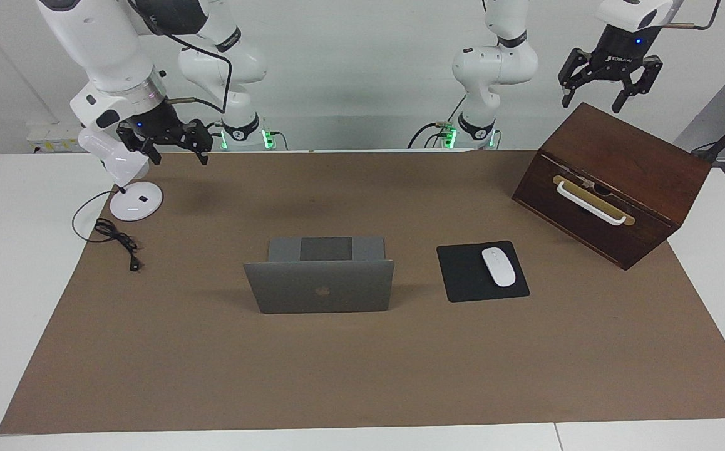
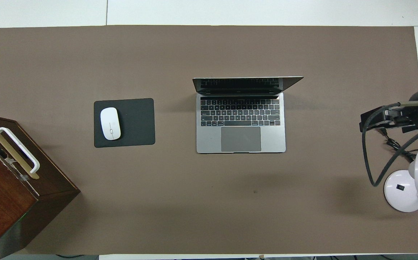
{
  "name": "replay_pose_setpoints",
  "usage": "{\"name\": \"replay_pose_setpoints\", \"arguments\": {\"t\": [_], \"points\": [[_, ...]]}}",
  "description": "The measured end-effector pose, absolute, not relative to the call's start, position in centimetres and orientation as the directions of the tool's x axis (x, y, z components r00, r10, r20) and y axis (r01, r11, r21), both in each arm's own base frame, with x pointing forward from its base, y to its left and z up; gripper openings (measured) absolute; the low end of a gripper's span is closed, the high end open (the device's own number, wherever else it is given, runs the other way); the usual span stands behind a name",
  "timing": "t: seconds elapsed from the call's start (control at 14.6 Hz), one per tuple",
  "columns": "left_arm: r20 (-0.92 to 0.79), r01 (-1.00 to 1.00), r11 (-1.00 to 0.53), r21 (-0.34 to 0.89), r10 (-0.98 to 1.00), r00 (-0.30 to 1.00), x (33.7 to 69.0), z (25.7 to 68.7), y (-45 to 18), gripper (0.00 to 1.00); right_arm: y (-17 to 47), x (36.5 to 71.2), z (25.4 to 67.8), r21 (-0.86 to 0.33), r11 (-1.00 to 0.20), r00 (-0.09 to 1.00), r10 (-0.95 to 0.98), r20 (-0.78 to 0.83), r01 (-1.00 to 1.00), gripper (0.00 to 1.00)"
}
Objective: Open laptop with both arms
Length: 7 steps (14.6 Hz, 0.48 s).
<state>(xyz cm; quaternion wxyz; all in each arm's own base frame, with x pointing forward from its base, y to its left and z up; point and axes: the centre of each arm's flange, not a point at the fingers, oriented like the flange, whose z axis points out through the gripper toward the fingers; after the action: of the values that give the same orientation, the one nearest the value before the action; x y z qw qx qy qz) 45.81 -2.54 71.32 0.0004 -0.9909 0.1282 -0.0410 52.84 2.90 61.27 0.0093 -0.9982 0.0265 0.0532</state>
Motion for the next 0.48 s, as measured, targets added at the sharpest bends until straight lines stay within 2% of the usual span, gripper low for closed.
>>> {"name": "replay_pose_setpoints", "arguments": {"t": [0.48], "points": [[0.034, -0.227, -0.974, -0.010, -0.228, 0.973, 49.7, 69.5, -1.3, 1.00, 2.7, 52.8, 61.5, -0.017, -0.998, 0.994, -0.056, -0.093, -0.058, 1.00]]}}
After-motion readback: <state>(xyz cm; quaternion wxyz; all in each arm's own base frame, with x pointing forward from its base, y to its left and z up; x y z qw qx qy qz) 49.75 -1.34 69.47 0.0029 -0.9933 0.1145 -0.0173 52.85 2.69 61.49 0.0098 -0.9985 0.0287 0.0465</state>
